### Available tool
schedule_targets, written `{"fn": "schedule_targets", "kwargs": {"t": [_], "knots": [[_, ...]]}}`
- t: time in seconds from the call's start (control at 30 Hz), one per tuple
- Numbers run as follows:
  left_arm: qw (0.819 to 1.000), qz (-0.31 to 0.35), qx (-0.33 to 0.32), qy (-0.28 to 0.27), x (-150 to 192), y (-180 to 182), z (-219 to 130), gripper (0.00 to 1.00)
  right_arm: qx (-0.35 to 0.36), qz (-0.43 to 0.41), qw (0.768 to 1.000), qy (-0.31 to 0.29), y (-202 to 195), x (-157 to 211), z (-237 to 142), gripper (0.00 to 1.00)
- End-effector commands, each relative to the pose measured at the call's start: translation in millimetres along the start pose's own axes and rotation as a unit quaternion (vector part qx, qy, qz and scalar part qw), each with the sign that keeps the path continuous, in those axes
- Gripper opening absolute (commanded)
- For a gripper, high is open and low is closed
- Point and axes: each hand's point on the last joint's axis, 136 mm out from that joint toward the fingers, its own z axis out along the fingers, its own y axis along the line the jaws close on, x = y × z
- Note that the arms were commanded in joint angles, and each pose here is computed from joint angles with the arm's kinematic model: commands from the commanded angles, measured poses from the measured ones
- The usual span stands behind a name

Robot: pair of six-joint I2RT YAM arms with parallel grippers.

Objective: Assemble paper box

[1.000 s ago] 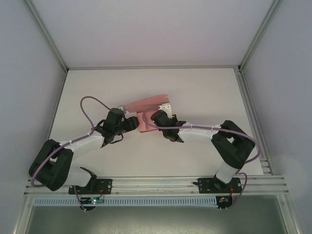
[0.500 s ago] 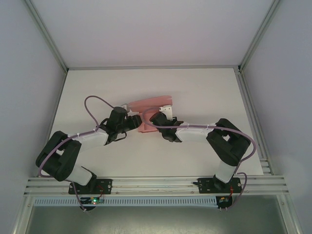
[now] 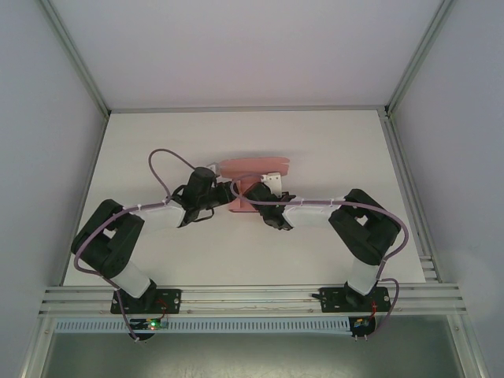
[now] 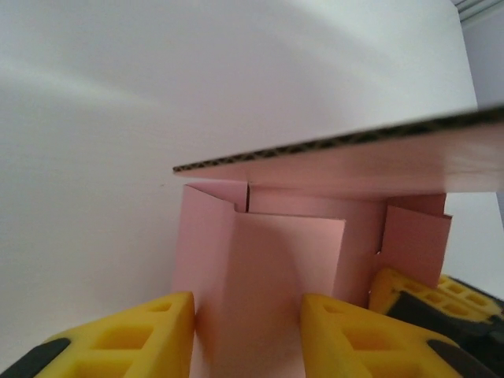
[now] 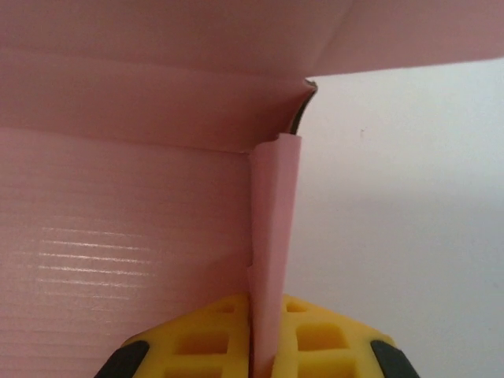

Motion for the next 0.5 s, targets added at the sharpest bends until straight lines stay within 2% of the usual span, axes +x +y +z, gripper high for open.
{"fn": "schedule_targets", "kwargs": {"t": [0.0, 0.1, 0.17, 0.3, 0.47], "knots": [[0.994, 0.048, -0.063, 0.075, 41, 1, 4, 0.34, -0.069, 0.02, 0.996, -0.051, 41, -31, -20, 0.0], [0.987, 0.039, -0.134, 0.082, 46, 26, 3, 0.34, -0.07, 0.028, 0.996, -0.053, 39, -31, -22, 0.0], [0.984, 0.04, -0.148, 0.091, 53, 33, 5, 0.33, -0.07, 0.031, 0.996, -0.054, 38, -30, -22, 0.0], [0.984, 0.045, -0.13, 0.11, 69, 35, 9, 0.32, -0.075, 0.04, 0.995, -0.045, 34, -23, -18, 0.0], [0.99, 0.051, -0.075, 0.112, 77, 24, 9, 0.37, -0.117, 0.073, 0.99, -0.008, 36, -13, -6, 0.0]]}}
